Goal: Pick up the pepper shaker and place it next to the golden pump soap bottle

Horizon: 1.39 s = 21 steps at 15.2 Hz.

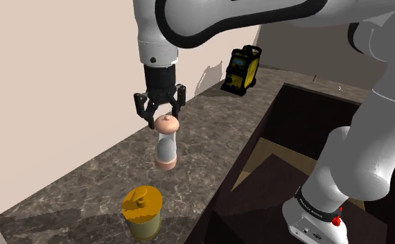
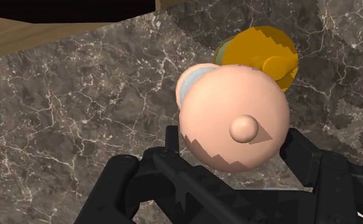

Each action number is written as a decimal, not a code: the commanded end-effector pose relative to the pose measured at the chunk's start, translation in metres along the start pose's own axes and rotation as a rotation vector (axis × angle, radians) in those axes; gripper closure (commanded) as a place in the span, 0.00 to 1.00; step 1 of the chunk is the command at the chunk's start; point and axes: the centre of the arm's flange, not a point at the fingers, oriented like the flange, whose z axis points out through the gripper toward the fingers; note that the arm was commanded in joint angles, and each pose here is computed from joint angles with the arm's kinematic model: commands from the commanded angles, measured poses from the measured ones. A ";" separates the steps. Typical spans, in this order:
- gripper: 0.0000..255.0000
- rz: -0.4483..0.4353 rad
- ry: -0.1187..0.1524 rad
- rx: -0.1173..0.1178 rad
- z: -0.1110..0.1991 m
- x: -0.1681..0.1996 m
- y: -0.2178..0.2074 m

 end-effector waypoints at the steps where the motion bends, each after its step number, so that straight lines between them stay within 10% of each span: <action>1: 1.00 0.000 0.001 0.000 0.010 0.001 0.000; 21: 1.00 0.000 0.001 0.000 0.115 0.010 0.001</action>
